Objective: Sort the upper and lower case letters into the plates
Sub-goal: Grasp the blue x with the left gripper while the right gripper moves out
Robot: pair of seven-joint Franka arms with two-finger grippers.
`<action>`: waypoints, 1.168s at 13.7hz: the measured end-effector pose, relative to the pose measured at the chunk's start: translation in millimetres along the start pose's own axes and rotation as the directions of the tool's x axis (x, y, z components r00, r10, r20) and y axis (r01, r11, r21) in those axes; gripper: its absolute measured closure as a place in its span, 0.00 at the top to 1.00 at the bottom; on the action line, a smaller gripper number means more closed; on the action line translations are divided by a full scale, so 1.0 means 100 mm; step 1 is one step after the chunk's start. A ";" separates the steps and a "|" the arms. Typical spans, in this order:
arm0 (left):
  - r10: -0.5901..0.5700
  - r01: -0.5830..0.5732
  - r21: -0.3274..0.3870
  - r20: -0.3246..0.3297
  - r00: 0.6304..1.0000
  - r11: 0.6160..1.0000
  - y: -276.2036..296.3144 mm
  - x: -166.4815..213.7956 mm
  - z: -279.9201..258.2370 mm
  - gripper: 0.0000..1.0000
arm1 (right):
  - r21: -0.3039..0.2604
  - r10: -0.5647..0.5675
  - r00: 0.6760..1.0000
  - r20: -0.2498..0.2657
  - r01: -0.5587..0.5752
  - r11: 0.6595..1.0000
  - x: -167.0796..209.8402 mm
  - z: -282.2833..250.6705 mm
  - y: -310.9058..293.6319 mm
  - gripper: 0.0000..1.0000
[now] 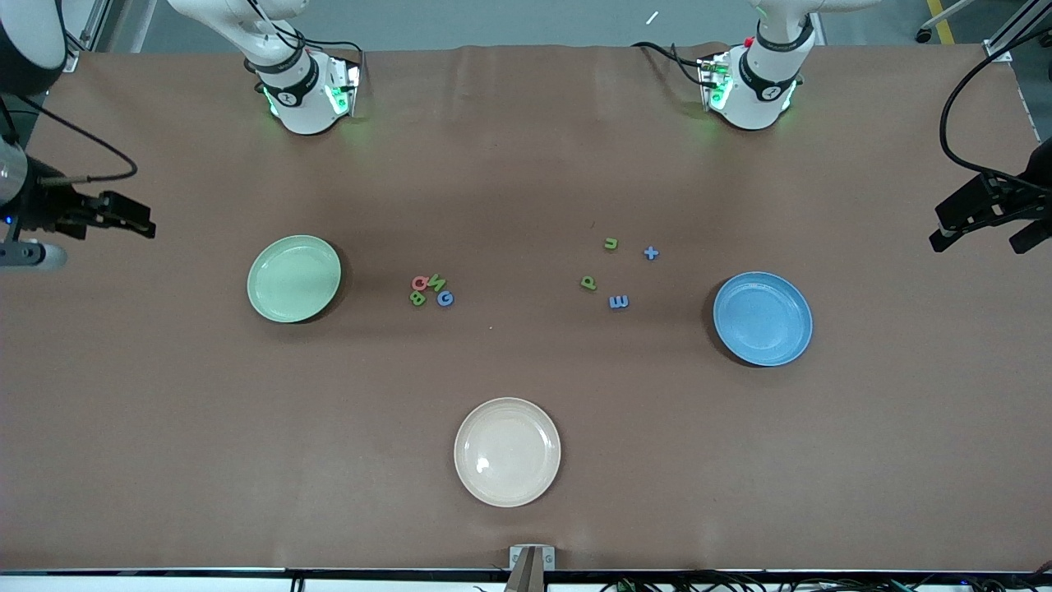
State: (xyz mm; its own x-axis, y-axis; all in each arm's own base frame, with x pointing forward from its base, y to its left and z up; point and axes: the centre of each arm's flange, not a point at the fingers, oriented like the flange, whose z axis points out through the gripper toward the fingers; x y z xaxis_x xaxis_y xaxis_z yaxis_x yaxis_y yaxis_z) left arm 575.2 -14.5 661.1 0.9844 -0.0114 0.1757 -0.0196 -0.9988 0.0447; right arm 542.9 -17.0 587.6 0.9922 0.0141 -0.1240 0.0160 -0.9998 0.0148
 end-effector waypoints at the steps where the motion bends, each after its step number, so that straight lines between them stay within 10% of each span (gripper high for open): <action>1: 0.000 0.000 0.000 0.000 1.000 1.000 0.00 0.00 0.00 1.00 | 0.000 0.000 1.000 -0.003 0.000 1.000 -0.07 -0.02 0.00 1.00; 8: -0.030 0.030 0.001 0.019 0.999 1.000 -0.02 -0.01 0.07 1.00 | 0.000 0.000 0.999 -0.035 0.000 1.000 -0.34 -0.19 -0.01 1.00; 16: -0.042 0.048 -0.019 0.249 0.968 0.999 0.93 -0.34 1.11 1.00 | 0.034 -0.001 0.997 -0.080 0.004 0.999 -0.35 -0.27 -0.05 1.00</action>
State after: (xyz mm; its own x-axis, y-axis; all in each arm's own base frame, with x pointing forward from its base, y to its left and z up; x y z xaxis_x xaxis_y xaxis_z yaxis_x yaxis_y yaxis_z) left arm 559.3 -112.0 550.3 0.9969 0.0189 -0.0763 0.0244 -0.9971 0.0715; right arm 511.0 -12.2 619.0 0.9989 0.0163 -0.0447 0.0155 -0.9997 -0.0191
